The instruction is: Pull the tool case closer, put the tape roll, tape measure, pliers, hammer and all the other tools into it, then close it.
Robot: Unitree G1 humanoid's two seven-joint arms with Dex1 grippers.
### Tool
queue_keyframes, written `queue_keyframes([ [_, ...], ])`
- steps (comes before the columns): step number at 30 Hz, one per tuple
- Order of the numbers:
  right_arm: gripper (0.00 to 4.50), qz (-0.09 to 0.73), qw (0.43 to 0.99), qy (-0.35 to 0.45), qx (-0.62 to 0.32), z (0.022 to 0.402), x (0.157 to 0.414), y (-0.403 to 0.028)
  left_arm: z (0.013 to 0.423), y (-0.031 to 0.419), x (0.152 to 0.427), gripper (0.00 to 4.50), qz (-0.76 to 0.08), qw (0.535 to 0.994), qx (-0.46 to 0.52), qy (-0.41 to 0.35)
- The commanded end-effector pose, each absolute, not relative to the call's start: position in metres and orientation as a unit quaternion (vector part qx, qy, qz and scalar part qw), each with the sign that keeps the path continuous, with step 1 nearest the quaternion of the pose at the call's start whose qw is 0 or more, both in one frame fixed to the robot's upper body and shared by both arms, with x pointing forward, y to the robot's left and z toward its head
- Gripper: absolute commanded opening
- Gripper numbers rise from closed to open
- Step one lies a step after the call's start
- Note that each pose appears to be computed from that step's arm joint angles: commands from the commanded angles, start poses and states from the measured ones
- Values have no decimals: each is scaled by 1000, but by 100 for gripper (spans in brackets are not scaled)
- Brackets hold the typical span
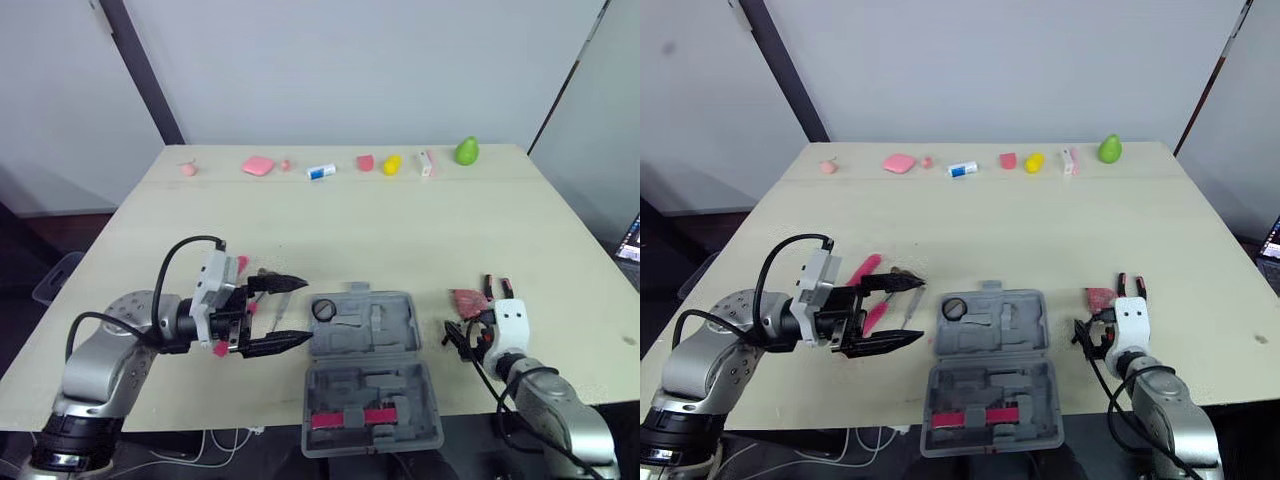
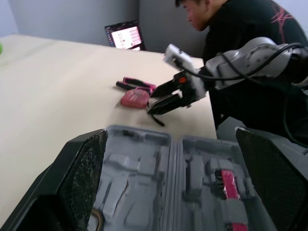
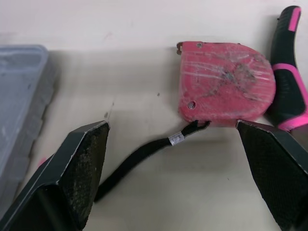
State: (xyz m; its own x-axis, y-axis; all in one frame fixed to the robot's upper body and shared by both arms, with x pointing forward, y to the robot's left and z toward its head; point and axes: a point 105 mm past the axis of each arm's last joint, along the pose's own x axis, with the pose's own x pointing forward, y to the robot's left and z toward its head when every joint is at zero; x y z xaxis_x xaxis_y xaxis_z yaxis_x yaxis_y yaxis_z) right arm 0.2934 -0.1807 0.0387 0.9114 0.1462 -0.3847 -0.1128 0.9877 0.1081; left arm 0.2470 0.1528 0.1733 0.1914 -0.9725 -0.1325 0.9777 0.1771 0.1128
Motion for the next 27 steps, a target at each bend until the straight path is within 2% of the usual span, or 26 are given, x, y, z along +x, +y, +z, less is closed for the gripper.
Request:
queue_keyframes([
  [1,443,25,977,204,49,40,296,-191,184,146,242,450,-647,756,96,2],
  [4,443,18,976,213,44,37,297,-190,185,145,241,450,-649,755,95,1],
  [7,377,10,975,218,34,35,298,-191,185,144,241,450,-650,754,94,0],
  [11,210,9,975,220,25,35,298,-191,185,144,242,450,-649,755,94,0],
  [12,131,11,975,221,24,35,298,-190,184,144,241,450,-649,755,94,0],
  [13,110,12,975,221,24,34,298,-189,184,145,241,450,-648,756,94,0],
  [14,110,12,975,221,23,35,298,-188,184,145,242,450,-647,756,94,0],
  [15,34,13,975,222,23,34,298,-187,184,145,242,450,-647,757,94,0],
  [16,5,14,975,222,22,34,298,-186,184,146,242,450,-646,757,94,-1],
  [27,5,63,974,219,-15,39,295,-181,181,147,241,450,-647,756,94,-2],
])
